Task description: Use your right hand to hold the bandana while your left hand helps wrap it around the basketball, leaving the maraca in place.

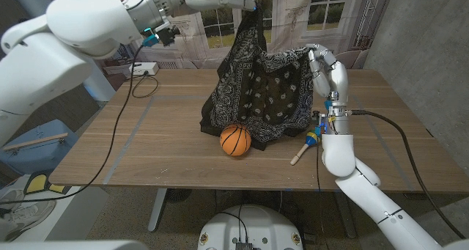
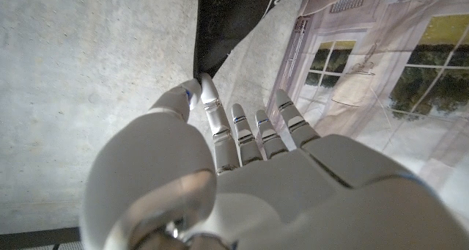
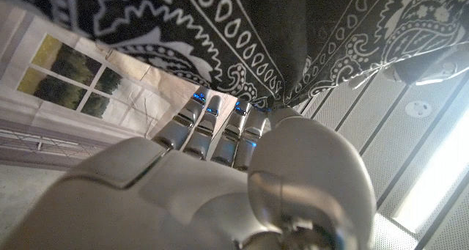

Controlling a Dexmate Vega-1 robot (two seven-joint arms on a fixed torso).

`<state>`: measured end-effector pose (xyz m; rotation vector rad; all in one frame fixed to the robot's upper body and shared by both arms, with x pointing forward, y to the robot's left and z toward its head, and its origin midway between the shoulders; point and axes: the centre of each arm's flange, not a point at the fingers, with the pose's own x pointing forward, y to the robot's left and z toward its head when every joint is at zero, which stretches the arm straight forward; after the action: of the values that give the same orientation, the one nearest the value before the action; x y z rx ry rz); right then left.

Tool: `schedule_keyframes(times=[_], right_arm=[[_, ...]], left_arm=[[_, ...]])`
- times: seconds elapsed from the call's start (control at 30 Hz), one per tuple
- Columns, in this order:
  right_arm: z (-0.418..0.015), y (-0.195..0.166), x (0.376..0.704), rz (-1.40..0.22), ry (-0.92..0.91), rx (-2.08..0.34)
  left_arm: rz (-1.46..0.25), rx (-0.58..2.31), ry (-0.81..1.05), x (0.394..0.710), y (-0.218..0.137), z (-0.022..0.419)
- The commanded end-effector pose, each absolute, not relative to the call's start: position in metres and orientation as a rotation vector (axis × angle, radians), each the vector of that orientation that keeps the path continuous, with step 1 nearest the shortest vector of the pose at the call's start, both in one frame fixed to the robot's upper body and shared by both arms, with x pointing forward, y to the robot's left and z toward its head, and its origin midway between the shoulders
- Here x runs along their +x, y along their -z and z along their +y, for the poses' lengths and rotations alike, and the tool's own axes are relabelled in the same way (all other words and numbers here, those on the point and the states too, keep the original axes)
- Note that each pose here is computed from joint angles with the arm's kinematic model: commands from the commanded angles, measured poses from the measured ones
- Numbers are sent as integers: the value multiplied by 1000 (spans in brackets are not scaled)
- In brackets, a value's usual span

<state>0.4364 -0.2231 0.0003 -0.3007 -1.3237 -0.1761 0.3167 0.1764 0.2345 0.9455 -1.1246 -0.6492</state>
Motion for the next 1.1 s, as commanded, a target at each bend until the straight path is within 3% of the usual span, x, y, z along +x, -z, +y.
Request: schedule_keyframes(times=[0.03,0.47,1.1], right_arm=[[-209,22,438,-1121,-258,-542],[-190,26,456,-987,-387,-692],[-188,23,478,-1029,-529,-619]], left_arm=[[-1042,1076,903,318,-185,140],[-940,1011,1014,357,-155,138],[-790,1075,1126,388,-162,137]])
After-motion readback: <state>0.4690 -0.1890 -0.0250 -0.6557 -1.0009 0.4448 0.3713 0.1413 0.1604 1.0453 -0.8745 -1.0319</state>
